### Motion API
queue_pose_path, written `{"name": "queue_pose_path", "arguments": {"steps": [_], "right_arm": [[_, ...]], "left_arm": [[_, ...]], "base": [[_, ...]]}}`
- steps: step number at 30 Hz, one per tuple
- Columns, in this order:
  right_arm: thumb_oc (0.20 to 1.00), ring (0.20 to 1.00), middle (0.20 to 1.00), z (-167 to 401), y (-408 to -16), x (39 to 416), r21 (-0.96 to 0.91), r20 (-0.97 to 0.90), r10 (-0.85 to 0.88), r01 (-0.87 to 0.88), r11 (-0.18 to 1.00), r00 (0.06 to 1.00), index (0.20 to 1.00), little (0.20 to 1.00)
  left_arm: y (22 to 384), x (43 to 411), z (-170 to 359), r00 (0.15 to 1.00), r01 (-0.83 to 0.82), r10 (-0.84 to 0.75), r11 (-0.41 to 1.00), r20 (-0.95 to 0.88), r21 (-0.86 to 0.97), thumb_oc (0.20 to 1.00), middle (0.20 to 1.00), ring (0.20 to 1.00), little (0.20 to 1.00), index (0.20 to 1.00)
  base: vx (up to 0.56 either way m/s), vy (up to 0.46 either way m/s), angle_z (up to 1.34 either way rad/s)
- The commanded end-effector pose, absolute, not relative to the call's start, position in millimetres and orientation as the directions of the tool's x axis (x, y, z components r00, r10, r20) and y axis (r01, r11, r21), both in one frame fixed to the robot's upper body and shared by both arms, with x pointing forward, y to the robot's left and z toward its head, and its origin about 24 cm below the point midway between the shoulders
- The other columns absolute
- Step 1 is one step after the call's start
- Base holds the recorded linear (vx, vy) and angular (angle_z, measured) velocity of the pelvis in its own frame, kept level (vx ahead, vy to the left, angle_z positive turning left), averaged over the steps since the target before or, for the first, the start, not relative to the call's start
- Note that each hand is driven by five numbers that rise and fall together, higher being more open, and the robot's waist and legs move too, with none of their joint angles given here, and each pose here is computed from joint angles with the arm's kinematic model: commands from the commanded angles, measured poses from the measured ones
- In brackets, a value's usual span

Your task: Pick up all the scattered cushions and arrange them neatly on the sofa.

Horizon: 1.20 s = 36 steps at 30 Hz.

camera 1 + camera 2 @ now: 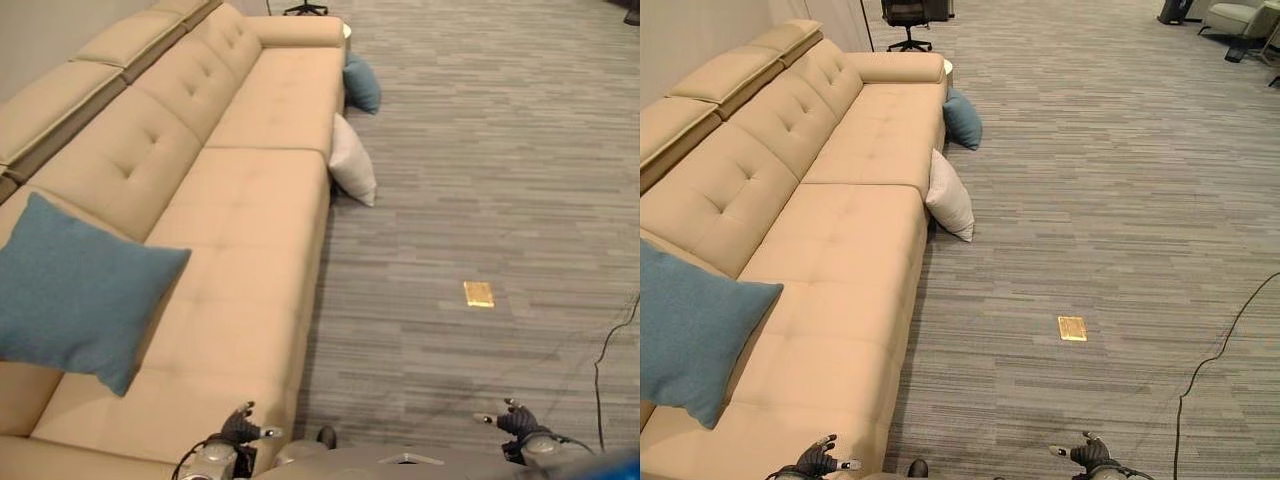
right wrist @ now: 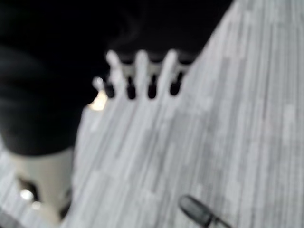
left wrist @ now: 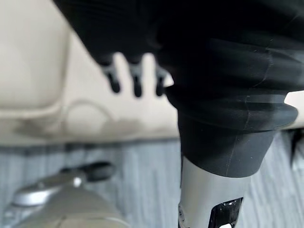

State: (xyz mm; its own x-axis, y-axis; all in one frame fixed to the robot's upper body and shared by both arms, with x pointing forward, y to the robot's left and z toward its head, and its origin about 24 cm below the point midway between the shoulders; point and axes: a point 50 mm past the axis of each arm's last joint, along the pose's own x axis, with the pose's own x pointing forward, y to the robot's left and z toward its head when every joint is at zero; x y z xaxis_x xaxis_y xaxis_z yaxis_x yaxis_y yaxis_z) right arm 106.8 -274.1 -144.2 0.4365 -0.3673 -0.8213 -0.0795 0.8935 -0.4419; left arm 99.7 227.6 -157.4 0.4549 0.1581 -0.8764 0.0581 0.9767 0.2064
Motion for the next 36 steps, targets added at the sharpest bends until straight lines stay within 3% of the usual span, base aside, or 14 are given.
{"name": "queue_pose_path", "arguments": {"steps": [1, 17, 31, 36], "right_arm": [[1.0, 1.0, 1.0, -133, -301, 110, -0.515, -0.778, -0.439, -0.056, 0.855, 0.45, 1.0, 1.0], [1.0, 1.0, 1.0, -125, -301, 131, -0.53, -0.744, -0.439, -0.044, 0.847, 0.503, 1.0, 1.0], [1.0, 1.0, 1.0, -132, -286, 134, -0.501, -0.768, -0.399, -0.083, 0.861, 0.502, 1.0, 1.0], [1.0, 1.0, 1.0, -133, -275, 142, -0.483, -0.776, -0.36, -0.121, 0.867, 0.518, 1.0, 1.0]], "left_arm": [[218, 127, -153, 0.513, 0.061, 0.133, 0.98, -0.848, 0.19, 1.0, 1.0, 1.0, 1.0, 1.0], [209, 159, -143, 0.585, 0.081, 0.112, 0.978, -0.803, 0.195, 1.0, 1.0, 1.0, 1.0, 1.0], [224, 135, -149, 0.52, 0.096, 0.144, 0.97, -0.842, 0.225, 1.0, 1.0, 1.0, 1.0, 1.0], [230, 142, -145, 0.541, 0.091, 0.157, 0.966, -0.826, 0.243, 1.0, 1.0, 1.0, 1.0, 1.0]], "base": [[-0.01, 0.032, -0.02], [-0.01, -0.094, -0.24], [0.24, -0.018, -0.35], [0.19, 0.104, -0.44]]}}
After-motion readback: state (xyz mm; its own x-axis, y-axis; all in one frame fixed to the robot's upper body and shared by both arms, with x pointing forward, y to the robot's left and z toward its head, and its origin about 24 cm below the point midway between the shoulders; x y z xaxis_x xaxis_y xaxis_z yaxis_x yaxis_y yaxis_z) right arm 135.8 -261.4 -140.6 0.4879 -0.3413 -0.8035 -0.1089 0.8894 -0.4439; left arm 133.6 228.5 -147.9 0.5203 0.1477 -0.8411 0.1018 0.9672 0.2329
